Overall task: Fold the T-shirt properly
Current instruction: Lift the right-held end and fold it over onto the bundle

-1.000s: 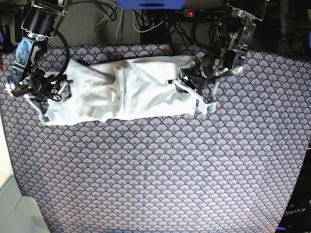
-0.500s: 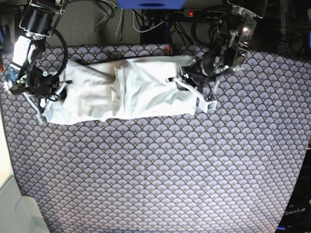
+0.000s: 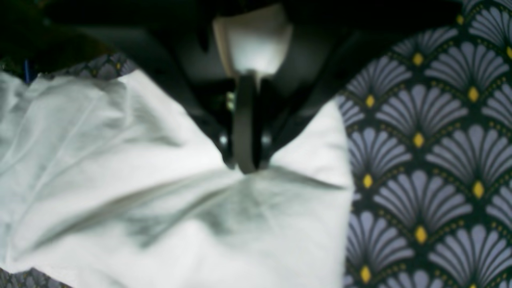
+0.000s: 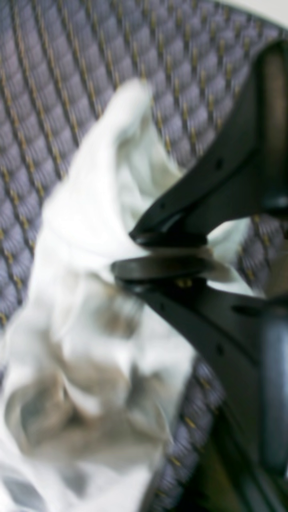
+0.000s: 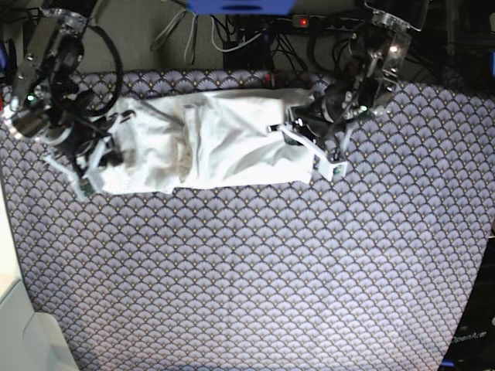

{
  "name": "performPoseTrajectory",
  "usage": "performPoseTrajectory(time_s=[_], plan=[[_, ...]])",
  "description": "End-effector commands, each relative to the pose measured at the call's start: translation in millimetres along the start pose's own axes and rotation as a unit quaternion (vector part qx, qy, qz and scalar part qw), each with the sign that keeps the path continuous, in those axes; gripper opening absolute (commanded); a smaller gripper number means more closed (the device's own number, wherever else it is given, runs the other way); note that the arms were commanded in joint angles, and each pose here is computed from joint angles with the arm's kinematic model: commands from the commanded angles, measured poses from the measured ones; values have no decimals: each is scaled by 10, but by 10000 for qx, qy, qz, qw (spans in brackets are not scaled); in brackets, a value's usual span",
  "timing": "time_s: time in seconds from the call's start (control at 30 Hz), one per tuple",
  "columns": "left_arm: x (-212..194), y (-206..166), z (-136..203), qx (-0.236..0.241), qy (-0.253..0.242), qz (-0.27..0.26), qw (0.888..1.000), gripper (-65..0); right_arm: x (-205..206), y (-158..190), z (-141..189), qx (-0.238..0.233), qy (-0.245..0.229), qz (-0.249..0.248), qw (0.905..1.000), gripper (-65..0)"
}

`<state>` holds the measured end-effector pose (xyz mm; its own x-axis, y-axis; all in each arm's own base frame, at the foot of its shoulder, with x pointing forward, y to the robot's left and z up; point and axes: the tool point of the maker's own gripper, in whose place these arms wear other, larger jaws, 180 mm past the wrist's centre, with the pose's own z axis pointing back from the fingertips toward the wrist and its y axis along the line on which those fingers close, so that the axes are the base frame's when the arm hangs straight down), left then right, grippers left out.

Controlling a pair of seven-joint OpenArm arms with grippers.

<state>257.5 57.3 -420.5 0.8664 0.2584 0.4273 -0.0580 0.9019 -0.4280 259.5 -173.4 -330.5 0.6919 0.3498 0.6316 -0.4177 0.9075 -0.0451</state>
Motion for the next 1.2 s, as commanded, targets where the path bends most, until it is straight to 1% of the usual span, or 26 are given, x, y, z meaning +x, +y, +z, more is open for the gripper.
performPoseTrajectory(time_s=[0.0, 0.1, 0.3, 0.5, 0.57, 0.63, 0.73, 0.87, 0.9, 0.97, 1.0, 1.1, 1.17], plan=[[81, 4, 33, 25, -119, -41, 9999, -645, 160, 34, 28, 47, -314, 68, 9995, -640], [44, 13, 33, 30, -82, -23, 10000, -645, 194, 224, -29, 280, -358, 65, 9989, -640], [38, 20, 34, 38, -75, -25, 10000, -645, 287, 489, -100, 613, -447, 161, 9970, -640], [104, -38, 68, -33, -175, -66, 9998, -645, 501, 759, -115, 904, -740, 213, 9929, -640], [161, -79, 119, -93, -288, -77, 9995, -645, 589, 866, -111, 1111, -895, 207, 9896, -640], [251, -53, 161, -76, -423, -18, 9991, -645, 717, 1005, -58, 1491, -1198, 142, 9814, -640], [276, -17, 150, -34, -436, 12, 9990, -645, 907, 1123, 52, 1927, -1641, 40, 9674, -640], [236, 36, 124, 49, -380, 13, 9993, -645, 1078, 1289, 214, 2522, -2117, -117, 9442, -640], [223, 50, 114, 67, -357, 23, 9993, -645, 1097, 1320, 235, 2616, -2170, -136, 9404, -640], [221, 59, 106, 78, -347, 27, 9994, -645, 1120, 1349, 240, 2670, -2222, -153, 9376, -640], [213, 59, 106, 75, -337, 35, 9994, -645, 1134, 1396, 248, 2738, -2275, -168, 9343, -640], [216, 41, 122, 41, -351, 35, 9994, -645, 1172, 1614, 276, 3048, -2441, -170, 9204, -640], [242, 25, 121, 21, -376, 34, 9993, -645, 1169, 1724, 282, 3226, -2474, -136, 9135, -640]])
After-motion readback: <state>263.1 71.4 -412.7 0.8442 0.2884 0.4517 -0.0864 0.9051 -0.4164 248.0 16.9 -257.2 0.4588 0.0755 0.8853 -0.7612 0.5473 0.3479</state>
